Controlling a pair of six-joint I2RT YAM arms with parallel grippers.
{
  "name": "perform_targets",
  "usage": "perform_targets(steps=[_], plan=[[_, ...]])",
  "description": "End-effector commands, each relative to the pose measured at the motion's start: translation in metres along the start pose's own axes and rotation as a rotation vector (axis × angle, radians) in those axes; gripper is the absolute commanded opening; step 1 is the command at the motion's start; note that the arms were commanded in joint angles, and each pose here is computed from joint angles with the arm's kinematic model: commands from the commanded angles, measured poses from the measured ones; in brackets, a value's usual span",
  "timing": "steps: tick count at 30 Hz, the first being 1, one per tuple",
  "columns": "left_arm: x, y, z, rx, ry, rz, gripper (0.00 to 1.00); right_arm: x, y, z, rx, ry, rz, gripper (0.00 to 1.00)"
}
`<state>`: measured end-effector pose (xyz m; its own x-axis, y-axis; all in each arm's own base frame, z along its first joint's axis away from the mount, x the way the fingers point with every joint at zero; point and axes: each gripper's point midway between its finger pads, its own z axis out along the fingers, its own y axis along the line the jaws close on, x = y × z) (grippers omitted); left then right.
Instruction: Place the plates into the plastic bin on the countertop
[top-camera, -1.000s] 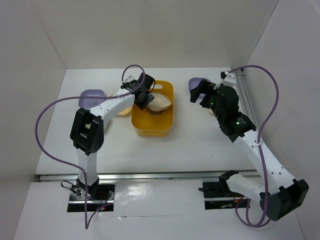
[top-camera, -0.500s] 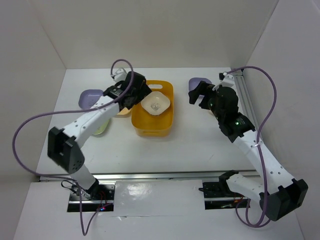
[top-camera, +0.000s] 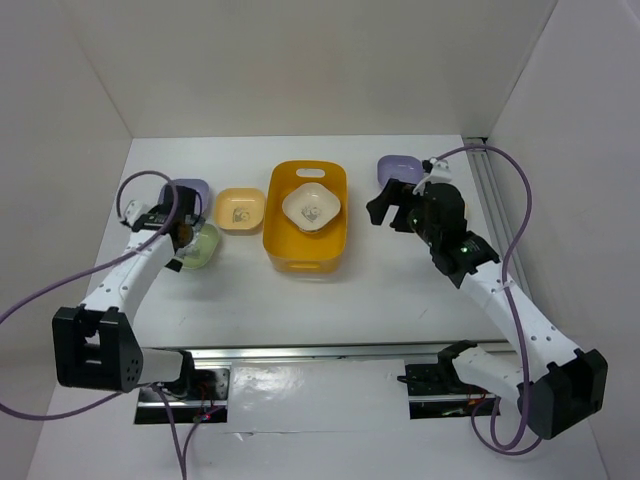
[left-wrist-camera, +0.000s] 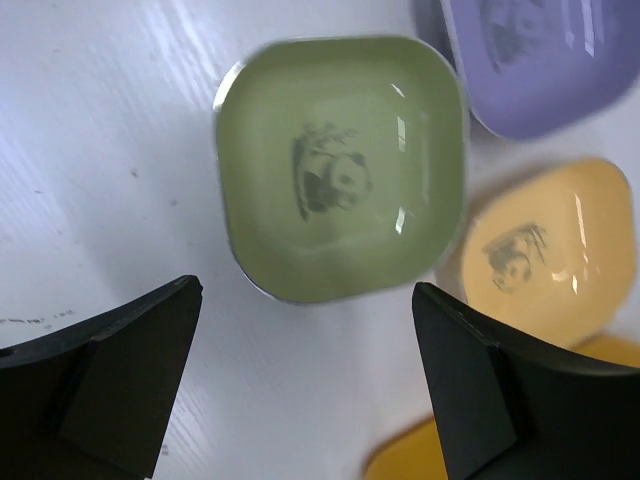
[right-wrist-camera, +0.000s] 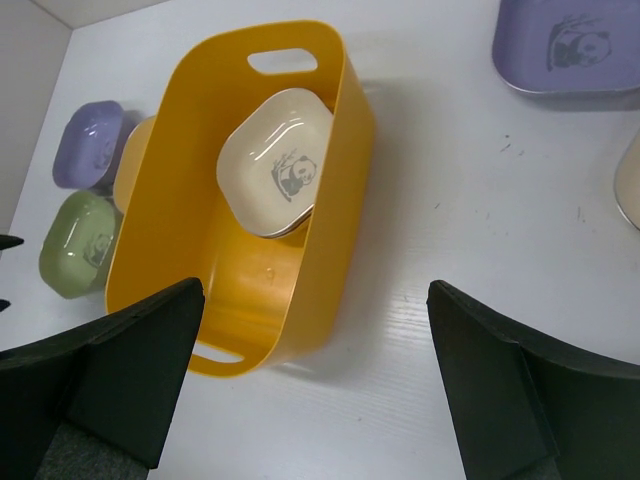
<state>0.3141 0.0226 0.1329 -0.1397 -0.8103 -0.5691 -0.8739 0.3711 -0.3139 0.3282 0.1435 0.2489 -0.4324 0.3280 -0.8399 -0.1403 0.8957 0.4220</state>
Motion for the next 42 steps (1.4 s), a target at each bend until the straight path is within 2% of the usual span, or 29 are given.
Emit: perform_targets(steps=[1, 4, 9, 12, 17, 19, 22, 23, 24, 25, 26, 27, 28, 32, 37, 40, 42], plan=[[-0.016, 0.003, 0.021, 0.02, 0.034, -0.119, 1.0, -0.013, 0.018, 0.003, -0.093, -0.044, -0.008, 1.0], [-0.007, 0.015, 0.042, -0.027, 0.094, -0.118, 1.0, -0.011, 0.021, 0.006, -0.1, -0.038, -0.011, 1.0], [0.005, 0.028, 0.071, -0.072, 0.121, -0.136, 1.0, -0.005, 0.022, 0.011, -0.104, -0.026, -0.005, 1.0], [0.016, 0.034, 0.09, -0.09, 0.154, -0.146, 0.94, 0.001, 0.023, 0.011, -0.107, -0.014, -0.008, 1.0], [0.03, 0.05, 0.104, -0.168, 0.185, -0.151, 0.93, 0.001, 0.022, 0.014, -0.1, -0.018, -0.008, 1.0], [0.035, 0.058, 0.106, -0.196, 0.185, -0.167, 0.87, 0.001, 0.022, 0.014, -0.099, -0.018, -0.008, 1.0], [0.037, 0.073, 0.106, -0.229, 0.171, -0.195, 0.68, 0.005, 0.02, 0.017, -0.095, -0.01, -0.008, 1.0], [0.037, 0.078, 0.104, -0.232, 0.161, -0.195, 0.48, 0.003, 0.021, 0.018, -0.099, -0.018, -0.008, 1.0], [0.035, 0.081, 0.103, -0.236, 0.147, -0.206, 0.34, 0.003, 0.021, 0.018, -0.099, -0.018, -0.008, 1.0], [0.035, 0.081, 0.101, -0.239, 0.146, -0.225, 0.23, 0.007, 0.019, 0.021, -0.095, -0.01, -0.008, 1.0], [0.033, 0.084, 0.099, -0.239, 0.132, -0.225, 0.22, 0.007, 0.019, 0.021, -0.095, -0.01, -0.008, 1.0], [0.034, 0.09, 0.1, -0.253, 0.133, -0.23, 0.08, 0.005, 0.02, 0.021, -0.1, -0.019, -0.008, 1.0], [0.034, 0.092, 0.097, -0.259, 0.136, -0.228, 0.0, 0.005, 0.02, 0.021, -0.1, -0.019, -0.008, 1.0], [0.032, 0.102, 0.084, -0.304, 0.146, -0.208, 0.0, 0.01, 0.017, 0.026, -0.091, -0.002, -0.008, 1.0], [0.005, 0.105, 0.048, -0.322, 0.094, -0.202, 0.0, 0.01, 0.02, 0.027, -0.099, 0.003, -0.009, 1.0], [-0.011, 0.094, 0.019, -0.228, 0.054, -0.209, 0.0, 0.005, 0.022, 0.027, -0.104, -0.007, -0.008, 1.0], [-0.025, 0.08, -0.007, -0.099, 0.023, -0.206, 0.0, 0.007, 0.021, 0.026, -0.1, 0.001, -0.008, 1.0]])
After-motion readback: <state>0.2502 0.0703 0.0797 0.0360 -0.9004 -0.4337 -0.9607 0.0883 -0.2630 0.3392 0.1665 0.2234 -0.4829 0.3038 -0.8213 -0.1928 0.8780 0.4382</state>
